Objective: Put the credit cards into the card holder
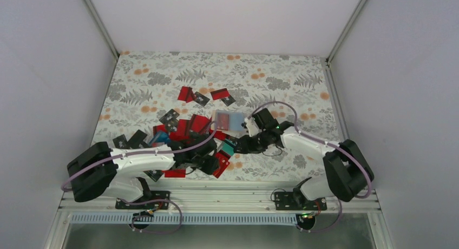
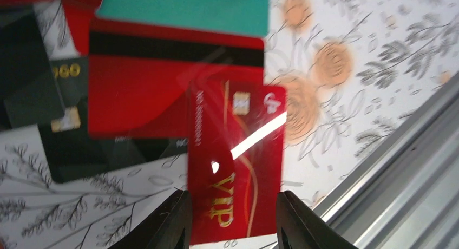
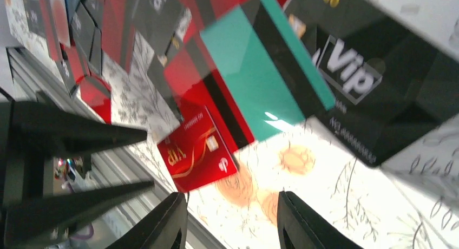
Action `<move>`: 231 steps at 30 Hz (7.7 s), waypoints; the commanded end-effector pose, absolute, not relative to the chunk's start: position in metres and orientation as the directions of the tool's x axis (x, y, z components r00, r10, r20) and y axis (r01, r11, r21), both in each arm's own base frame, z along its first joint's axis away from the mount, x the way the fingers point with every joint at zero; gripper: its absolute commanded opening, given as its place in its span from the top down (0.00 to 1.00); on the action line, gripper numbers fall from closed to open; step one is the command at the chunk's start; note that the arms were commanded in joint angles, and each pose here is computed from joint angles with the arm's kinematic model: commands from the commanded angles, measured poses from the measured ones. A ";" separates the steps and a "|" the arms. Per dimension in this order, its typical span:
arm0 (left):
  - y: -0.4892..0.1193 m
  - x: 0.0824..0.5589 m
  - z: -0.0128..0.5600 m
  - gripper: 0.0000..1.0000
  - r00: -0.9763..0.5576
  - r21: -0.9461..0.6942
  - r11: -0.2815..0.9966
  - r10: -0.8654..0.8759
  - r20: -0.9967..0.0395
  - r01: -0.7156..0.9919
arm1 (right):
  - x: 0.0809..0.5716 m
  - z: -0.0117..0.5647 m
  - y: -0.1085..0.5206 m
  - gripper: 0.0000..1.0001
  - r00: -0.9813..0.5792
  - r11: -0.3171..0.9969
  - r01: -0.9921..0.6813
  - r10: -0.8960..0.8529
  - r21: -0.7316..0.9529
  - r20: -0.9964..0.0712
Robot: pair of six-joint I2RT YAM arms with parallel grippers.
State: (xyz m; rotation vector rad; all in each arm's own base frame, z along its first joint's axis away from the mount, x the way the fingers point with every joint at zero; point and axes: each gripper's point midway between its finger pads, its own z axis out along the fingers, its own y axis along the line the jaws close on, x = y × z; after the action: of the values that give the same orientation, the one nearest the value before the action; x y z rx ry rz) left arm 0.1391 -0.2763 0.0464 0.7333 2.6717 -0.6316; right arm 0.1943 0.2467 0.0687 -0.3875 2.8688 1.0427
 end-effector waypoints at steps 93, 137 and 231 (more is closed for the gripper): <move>-0.321 0.143 0.038 0.62 -0.800 -0.405 0.705 0.410 -0.438 0.583 | 0.064 0.024 0.269 0.48 -0.957 0.701 0.258 0.094 0.665 0.273; -0.318 0.111 0.019 0.64 -0.824 -0.532 0.630 0.428 -0.371 0.566 | 0.120 0.063 0.309 0.68 -0.988 0.632 0.126 0.152 0.764 0.037; -0.316 0.287 0.435 0.67 -0.477 -0.571 0.176 -0.387 -0.789 0.802 | 0.266 0.417 0.228 0.96 -0.729 0.069 -0.610 0.342 0.790 -0.593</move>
State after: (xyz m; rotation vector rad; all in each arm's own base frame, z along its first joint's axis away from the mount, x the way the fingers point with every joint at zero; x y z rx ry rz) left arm 0.2927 -0.3186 0.4026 0.3843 1.5805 -1.4816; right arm 0.2783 0.2296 0.3876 -0.1852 1.7433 1.7313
